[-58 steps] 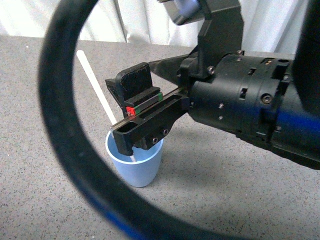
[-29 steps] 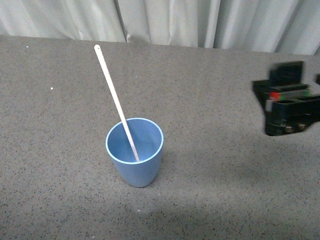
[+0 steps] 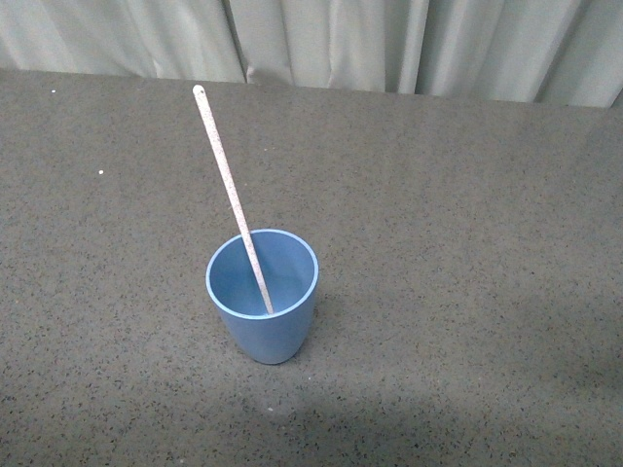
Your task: Transfer chopsticks to blue cup
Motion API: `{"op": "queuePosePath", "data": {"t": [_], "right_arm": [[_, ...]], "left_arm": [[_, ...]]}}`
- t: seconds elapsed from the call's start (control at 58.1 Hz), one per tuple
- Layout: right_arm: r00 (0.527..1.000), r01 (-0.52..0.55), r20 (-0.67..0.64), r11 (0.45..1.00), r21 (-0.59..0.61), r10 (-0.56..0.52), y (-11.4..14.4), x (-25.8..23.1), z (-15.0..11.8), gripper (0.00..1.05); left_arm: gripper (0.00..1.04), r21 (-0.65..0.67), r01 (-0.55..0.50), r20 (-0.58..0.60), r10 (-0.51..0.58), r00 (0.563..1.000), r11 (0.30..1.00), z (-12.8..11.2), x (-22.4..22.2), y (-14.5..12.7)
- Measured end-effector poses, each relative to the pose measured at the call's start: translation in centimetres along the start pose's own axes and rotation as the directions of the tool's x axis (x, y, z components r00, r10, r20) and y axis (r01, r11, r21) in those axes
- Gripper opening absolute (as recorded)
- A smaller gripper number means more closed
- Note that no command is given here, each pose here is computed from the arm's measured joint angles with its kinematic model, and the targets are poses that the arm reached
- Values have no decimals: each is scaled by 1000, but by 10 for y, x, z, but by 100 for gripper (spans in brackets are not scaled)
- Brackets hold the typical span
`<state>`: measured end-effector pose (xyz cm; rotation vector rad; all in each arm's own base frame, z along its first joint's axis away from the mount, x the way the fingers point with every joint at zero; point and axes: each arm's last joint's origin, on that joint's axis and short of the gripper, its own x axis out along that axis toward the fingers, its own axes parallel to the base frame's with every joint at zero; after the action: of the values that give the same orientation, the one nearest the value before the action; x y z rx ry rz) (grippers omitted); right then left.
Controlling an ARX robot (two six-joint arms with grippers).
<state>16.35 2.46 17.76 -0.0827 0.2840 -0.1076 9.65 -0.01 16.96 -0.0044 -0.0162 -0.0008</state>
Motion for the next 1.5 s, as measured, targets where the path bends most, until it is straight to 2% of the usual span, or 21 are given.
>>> {"op": "queuePosePath", "data": {"t": [0.069, 0.12, 0.224, 0.275, 0.464, 0.568, 0.671, 1.118, 1.496], "right_arm": [[998, 70, 0, 998, 3, -70, -6, -12, -6, 95], [994, 97, 48, 995, 6, -97, -8, -22, -9, 95], [958, -115, 269, 992, 52, 97, -12, -38, -7, 73], [951, -122, 293, 991, 54, 101, -14, -41, -6, 62], [953, -148, 274, 988, 45, 130, -22, -41, -17, 34], [955, -112, 282, 992, 57, 91, -28, -42, -19, 16], [952, -119, 290, 991, 54, 98, -28, -43, -25, 0], [956, -118, 276, 991, 59, 98, -29, -55, -33, 1], [953, -118, 286, 991, 59, 97, -29, -56, -32, 62]], "left_arm": [[98, 0, 0, 0, 0, 1000, 1000, 0, 0, 0], [98, 0, 0, 0, 0, 1000, 1000, 0, 0, 0], [98, 0, 0, 0, 0, 1000, 1000, 0, 0, 0], [98, 0, 0, 0, 0, 1000, 1000, 0, 0, 0], [98, 0, 0, 0, 0, 1000, 1000, 0, 0, 0], [98, 0, 0, 0, 0, 1000, 1000, 0, 0, 0], [98, 0, 0, 0, 0, 1000, 1000, 0, 0, 0], [98, 0, 0, 0, 0, 1000, 1000, 0, 0, 0], [98, 0, 0, 0, 0, 1000, 1000, 0, 0, 0]]}}
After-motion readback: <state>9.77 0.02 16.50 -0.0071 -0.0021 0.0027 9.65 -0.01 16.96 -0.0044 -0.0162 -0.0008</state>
